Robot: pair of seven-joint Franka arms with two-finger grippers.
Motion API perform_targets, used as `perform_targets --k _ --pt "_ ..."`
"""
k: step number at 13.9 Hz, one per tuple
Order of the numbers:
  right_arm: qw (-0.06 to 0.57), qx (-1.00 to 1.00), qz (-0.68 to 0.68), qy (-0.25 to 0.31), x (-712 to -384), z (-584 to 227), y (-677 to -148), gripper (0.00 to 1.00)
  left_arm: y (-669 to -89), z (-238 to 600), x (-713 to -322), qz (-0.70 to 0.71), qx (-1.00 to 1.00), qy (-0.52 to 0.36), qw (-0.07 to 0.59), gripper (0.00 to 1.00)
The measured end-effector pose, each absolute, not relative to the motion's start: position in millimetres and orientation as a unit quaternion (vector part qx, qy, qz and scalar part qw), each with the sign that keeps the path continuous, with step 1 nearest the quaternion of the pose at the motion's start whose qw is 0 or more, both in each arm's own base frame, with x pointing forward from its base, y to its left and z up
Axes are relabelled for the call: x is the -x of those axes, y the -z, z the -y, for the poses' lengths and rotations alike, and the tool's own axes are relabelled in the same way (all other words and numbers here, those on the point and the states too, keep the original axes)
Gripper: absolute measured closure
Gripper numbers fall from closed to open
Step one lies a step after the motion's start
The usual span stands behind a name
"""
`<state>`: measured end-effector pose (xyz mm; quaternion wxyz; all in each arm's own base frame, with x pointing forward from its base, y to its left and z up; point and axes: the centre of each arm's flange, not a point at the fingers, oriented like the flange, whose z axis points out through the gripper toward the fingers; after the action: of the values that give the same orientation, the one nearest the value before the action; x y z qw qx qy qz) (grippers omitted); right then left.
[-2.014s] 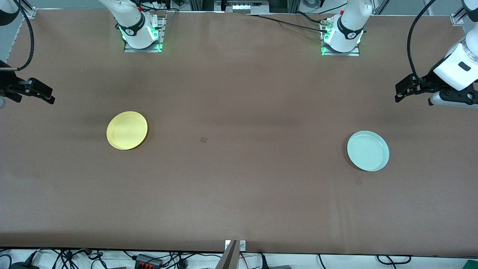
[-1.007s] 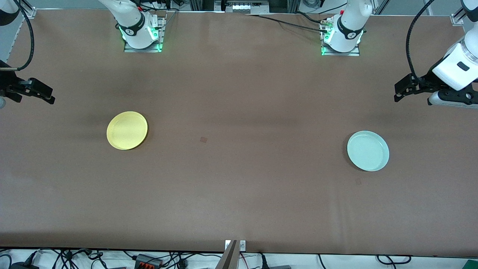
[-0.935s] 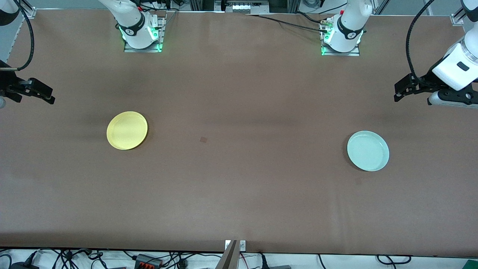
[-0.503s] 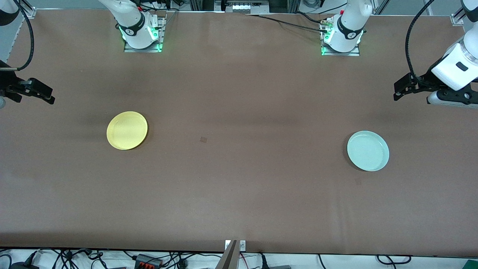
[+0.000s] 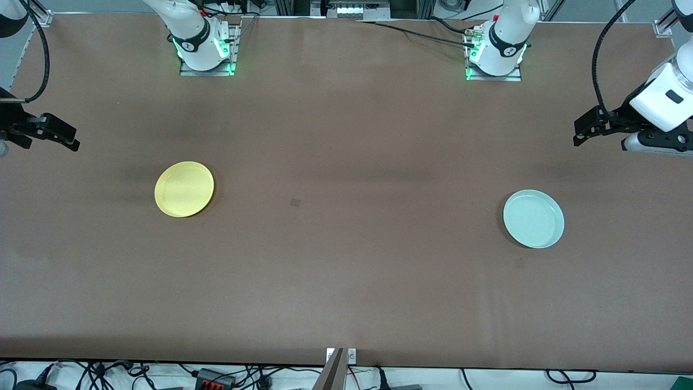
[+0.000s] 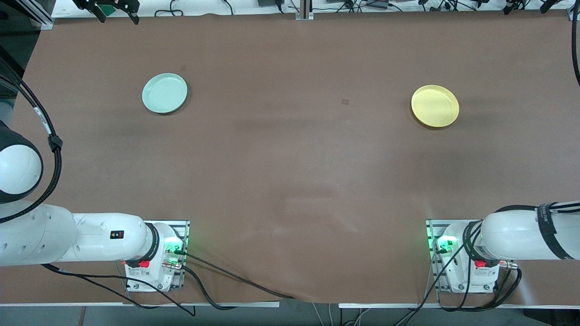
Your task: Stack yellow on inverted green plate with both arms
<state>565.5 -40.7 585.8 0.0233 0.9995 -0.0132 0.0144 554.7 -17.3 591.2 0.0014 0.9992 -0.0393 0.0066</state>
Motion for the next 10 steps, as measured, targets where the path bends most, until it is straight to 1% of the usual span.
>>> perform_targets --k 7,10 --pt "0.023 -1.0 0.012 -0.014 -566 40 -586 0.0 -544 5 -594 0.03 -0.999 0.033 0.006 0.0" --pt "0.023 -1.0 0.011 -0.014 -566 38 -585 0.0 -514 -27 -602 0.005 -0.998 0.068 0.009 0.0"
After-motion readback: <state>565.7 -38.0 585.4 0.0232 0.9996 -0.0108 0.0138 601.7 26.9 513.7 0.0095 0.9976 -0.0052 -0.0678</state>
